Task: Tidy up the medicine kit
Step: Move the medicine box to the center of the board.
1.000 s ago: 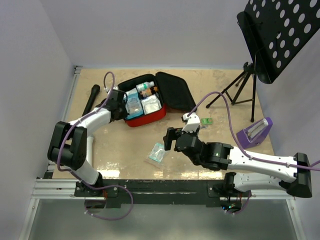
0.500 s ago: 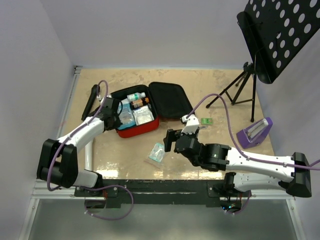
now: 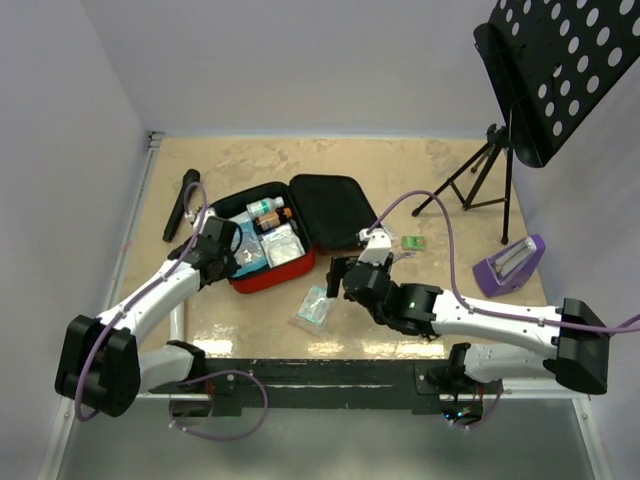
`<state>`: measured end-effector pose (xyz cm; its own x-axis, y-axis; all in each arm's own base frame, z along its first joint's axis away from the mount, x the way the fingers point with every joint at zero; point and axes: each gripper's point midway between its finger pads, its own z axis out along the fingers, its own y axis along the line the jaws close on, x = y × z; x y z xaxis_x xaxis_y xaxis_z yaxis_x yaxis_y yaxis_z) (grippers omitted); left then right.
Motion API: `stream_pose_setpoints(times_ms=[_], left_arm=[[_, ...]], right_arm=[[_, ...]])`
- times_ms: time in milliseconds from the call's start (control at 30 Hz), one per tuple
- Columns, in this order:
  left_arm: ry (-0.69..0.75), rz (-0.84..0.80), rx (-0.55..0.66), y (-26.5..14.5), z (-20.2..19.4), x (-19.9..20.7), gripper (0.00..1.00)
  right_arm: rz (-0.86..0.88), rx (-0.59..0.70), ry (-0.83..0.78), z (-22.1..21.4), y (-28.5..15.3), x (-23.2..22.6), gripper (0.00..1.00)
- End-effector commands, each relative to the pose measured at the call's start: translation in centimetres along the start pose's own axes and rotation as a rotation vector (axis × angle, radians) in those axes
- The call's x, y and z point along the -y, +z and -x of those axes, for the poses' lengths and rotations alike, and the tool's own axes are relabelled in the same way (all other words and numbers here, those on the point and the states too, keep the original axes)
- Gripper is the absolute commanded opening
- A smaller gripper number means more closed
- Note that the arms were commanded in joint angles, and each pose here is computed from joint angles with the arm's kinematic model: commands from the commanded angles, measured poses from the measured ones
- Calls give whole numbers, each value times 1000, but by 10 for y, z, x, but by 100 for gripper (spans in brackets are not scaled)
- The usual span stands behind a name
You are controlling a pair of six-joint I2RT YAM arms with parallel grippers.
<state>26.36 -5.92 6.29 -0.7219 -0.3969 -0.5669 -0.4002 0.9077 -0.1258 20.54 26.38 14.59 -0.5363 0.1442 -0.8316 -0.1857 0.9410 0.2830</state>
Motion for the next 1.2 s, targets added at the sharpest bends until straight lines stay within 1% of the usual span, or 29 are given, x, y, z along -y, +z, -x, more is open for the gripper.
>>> stream_pose_setpoints(times_ms=[0, 200, 467, 567, 667, 833, 933, 1067, 1167], left_arm=[[-135, -92, 45, -12, 7, 18, 0], [-147, -101, 53, -17, 4, 16, 0], [-154, -116, 57, -19, 0, 16, 0], [-149, -135, 46, -17, -3, 20, 0], [-137, -155, 44, -18, -4, 25, 0], [-106, -187, 42, -19, -9, 34, 0], [-80, -198, 40, -19, -14, 40, 0], [-37, -199, 47, -20, -20, 45, 0], [-17, -198, 41, -20, -27, 44, 0]], right_arm=[[-57, 28, 132, 13, 23, 23, 88], [-212, 36, 225, 27, 55, 87, 88], [-399, 50, 265, 45, 79, 147, 91], [-415, 53, 272, 52, 83, 154, 92], [-320, 78, 249, 70, 78, 137, 91], [-65, 133, 207, 94, 57, 96, 88], [22, 108, 144, 94, 52, 78, 86], [186, 75, 32, 86, 39, 31, 85], [238, 57, -43, 77, 32, -4, 84]])
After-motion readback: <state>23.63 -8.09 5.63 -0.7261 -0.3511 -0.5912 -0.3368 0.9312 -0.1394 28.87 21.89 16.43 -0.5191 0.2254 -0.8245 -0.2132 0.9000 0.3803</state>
